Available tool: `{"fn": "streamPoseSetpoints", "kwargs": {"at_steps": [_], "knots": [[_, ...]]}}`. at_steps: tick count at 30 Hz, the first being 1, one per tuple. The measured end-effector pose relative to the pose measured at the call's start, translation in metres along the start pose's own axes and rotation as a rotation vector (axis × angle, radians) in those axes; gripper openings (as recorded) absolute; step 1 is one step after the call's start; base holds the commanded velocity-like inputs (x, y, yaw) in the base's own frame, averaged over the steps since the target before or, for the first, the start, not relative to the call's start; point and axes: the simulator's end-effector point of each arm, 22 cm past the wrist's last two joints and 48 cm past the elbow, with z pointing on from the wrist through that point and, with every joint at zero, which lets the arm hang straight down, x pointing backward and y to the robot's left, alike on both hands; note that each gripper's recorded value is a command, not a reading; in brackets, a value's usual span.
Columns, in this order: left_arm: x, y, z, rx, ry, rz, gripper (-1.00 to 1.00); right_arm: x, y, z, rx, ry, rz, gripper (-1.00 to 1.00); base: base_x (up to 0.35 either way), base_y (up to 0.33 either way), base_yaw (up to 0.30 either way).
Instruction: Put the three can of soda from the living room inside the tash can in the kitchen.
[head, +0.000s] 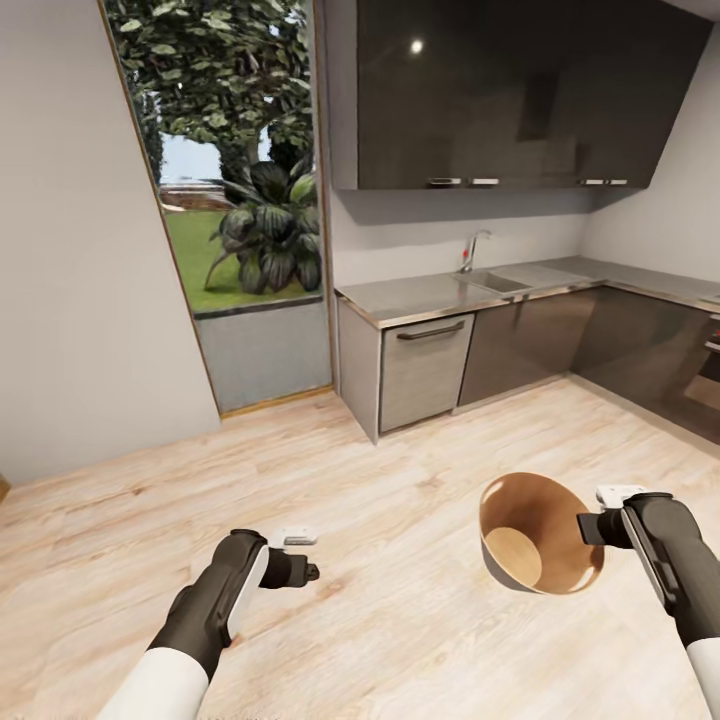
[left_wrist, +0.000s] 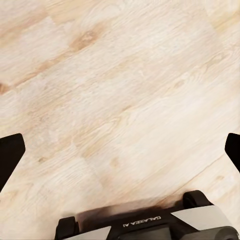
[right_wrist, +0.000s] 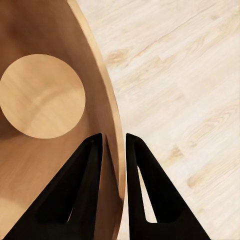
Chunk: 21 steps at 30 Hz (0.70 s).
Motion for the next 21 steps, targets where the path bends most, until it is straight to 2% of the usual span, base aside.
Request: {"fn": "streamPoseSetpoints", "kwargs": {"at_steps": [10,15,21], "knots": [[-0.0005,-0.0023,0.0002,0.001,-0.002,0.003,1.00,0.0001,0.0001,0.0001,0.002,0.000,-0.002,-1.00,0.000,-0.019,0.019],[-0.0012,-0.0028,0.0001,0.001,-0.004,0.005,1.00,0.0000,-0.0028,-0.0001,0.014,0.000,-0.007,-1.00,0.000,-0.181,0.026],[-0.0039,-0.0032,0.0001,0.001,-0.016,0.009,1.00,-0.0001,-0.0022,-0.0001,0.012,0.000,-0.007,-1.00,0.000,-0.265,0.179]]}}
